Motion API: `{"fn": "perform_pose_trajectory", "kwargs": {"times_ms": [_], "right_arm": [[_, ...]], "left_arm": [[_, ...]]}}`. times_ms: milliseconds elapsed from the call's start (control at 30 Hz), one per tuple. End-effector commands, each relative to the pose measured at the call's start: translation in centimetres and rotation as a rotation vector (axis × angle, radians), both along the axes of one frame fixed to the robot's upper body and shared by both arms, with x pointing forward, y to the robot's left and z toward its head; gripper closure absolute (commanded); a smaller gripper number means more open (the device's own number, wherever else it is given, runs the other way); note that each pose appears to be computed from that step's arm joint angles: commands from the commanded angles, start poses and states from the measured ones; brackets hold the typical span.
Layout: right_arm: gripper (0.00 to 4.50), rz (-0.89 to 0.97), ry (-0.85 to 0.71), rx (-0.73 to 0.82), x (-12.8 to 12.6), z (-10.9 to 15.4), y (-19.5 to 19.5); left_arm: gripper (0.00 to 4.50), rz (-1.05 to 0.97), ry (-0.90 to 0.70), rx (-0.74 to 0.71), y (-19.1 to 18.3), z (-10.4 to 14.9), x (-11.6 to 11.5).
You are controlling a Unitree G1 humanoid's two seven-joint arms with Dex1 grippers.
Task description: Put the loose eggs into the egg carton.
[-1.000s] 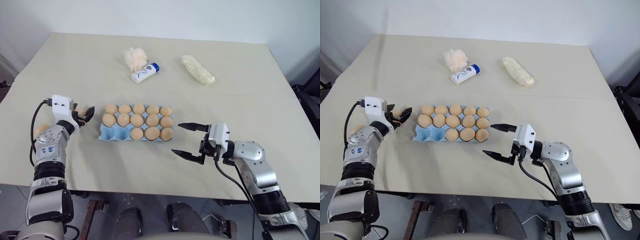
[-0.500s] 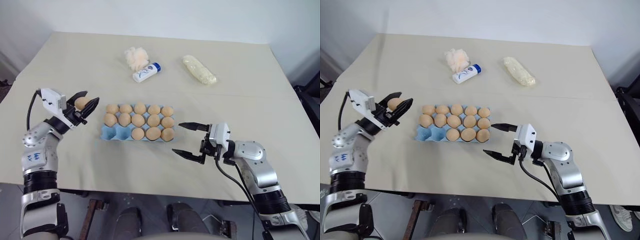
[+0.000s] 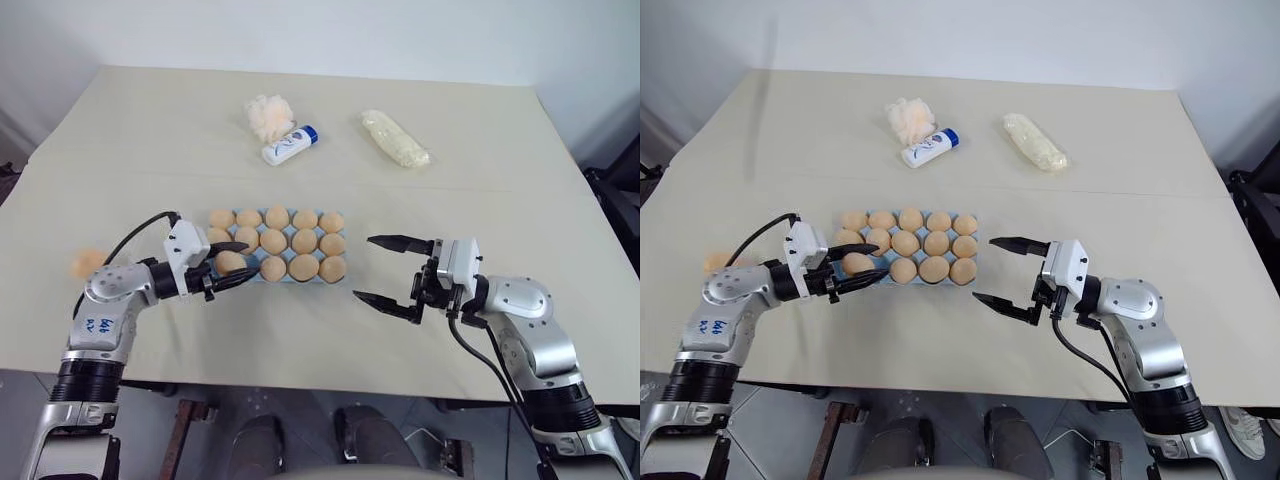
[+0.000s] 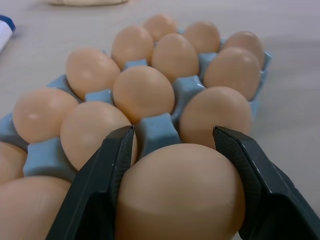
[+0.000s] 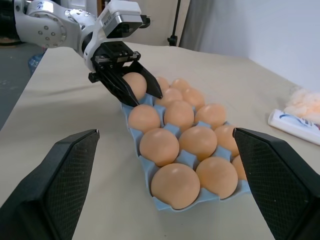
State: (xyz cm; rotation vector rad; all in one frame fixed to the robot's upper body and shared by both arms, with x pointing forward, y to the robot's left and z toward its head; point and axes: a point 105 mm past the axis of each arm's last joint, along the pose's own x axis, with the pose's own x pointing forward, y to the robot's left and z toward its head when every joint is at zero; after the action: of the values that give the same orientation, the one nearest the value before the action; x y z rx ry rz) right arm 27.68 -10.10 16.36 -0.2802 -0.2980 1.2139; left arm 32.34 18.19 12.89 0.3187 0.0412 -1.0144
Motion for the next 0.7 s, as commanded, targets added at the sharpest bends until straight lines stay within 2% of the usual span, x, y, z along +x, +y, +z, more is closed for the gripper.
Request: {"fn": "perform_pose_trajectory", "kwargs": {"times_ms": [33,167,267,467,600,700], "right_arm": [[0.0,0.005,-0.048,0.021,-0.5,1.0,0.3],[0.0,0.016,-0.042,0.025,-0.6,0.8,0.7],[0.0,0.028,-0.038,0.027,-0.7,0.8,0.9],[0.0,0.057,-0.022,0.021,-0.7,0.3,1.2],[0.0,0.085,-0.012,0.019,-0.6,0.1,1.5],[0.0,0.117,-0.008,0.014,-0.5,0.0,1.9]], "left_arm": [[1.31,-0.029,-0.008,-0.011,-0.5,0.3,-0.1],[0.15,0.014,-0.064,-0.005,-0.2,1.0,0.5],[0.15,0.027,-0.102,-0.029,0.2,1.9,0.2],[0.15,0.071,-0.181,-0.075,1.9,4.4,-2.0],[0.15,0.171,-0.206,-0.121,3.6,5.6,-3.7],[0.07,0.294,-0.208,-0.164,5.7,5.3,-5.7]]}}
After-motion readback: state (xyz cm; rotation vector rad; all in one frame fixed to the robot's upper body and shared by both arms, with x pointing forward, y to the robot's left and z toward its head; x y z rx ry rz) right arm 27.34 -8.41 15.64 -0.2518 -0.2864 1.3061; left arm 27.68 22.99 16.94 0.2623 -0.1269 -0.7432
